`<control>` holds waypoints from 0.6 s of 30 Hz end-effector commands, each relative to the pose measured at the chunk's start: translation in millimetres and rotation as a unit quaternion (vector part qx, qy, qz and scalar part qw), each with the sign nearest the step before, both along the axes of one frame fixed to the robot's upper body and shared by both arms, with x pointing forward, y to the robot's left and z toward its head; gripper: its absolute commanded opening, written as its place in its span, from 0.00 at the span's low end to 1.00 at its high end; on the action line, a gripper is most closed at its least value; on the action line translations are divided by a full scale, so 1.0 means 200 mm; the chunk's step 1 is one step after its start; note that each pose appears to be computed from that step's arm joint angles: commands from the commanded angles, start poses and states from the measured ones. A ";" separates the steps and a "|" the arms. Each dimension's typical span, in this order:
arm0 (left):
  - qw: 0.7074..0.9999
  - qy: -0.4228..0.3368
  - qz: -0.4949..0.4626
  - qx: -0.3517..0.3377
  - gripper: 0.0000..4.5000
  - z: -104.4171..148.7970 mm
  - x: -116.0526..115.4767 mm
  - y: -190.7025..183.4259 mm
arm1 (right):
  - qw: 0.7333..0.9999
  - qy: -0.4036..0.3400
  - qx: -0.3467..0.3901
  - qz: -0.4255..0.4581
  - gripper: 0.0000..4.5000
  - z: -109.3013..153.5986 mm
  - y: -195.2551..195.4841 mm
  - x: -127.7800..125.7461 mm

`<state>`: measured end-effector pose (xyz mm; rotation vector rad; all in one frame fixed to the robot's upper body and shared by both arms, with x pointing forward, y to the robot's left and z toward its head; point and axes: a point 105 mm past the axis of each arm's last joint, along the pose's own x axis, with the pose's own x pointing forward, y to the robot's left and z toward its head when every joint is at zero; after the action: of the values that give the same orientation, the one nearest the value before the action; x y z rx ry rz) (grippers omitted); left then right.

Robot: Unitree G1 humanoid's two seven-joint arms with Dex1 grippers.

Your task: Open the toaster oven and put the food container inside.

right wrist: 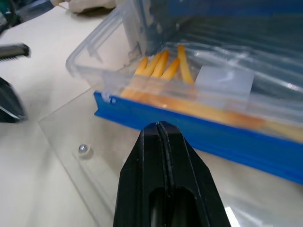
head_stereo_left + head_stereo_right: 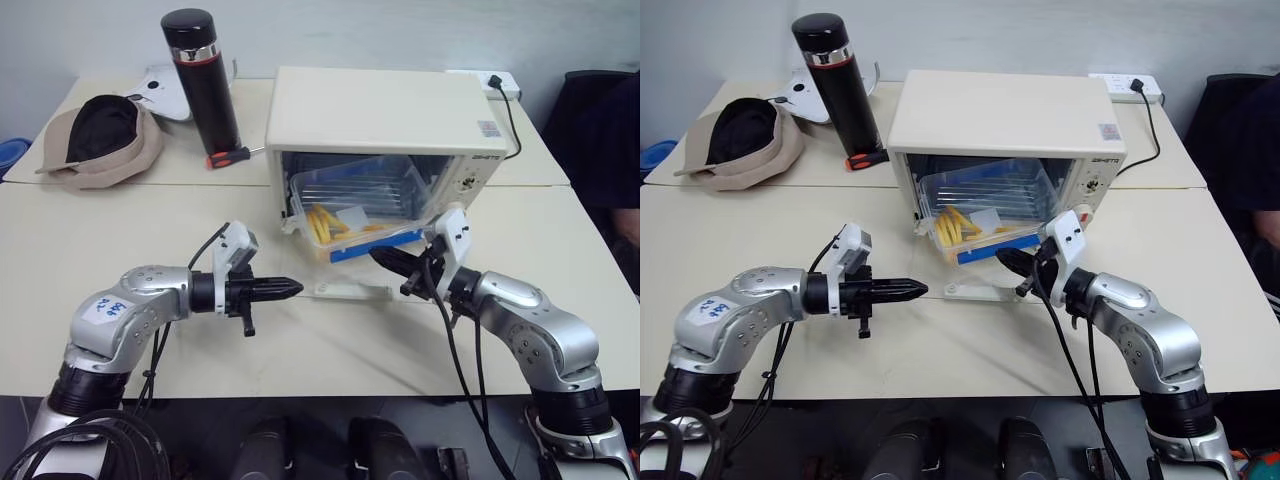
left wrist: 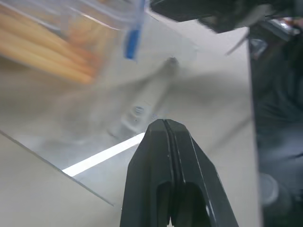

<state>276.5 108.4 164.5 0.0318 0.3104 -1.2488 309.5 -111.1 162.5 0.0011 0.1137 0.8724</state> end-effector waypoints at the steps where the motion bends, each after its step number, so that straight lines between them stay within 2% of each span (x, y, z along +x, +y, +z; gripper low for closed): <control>1: 0.999 -0.037 0.029 -0.021 0.00 0.06 0.07 -0.09 | 0.999 -0.020 -0.004 0.025 0.00 0.06 -0.01 -0.05; 5: 0.996 -0.038 0.081 -0.025 0.00 0.05 0.19 -0.15 | 0.999 -0.018 -0.014 0.039 0.00 0.05 -0.03 -0.07; 7: 0.996 -0.043 0.082 -0.013 0.00 0.02 0.21 -0.17 | 0.999 -0.021 -0.016 0.036 0.00 0.05 -0.04 -0.05; 12: 0.991 -0.075 0.105 0.020 0.00 -0.02 0.27 -0.19 | 0.998 -0.043 -0.035 0.001 0.00 0.04 -0.02 0.05; 18: 0.978 -0.101 0.182 -0.004 0.00 0.04 0.41 -0.17 | 0.995 -0.066 -0.052 -0.050 0.00 0.03 -0.02 0.18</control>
<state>351.5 69.3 157.0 0.0835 0.1944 -0.9218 341.5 -113.3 163.9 -0.1239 0.0629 0.7922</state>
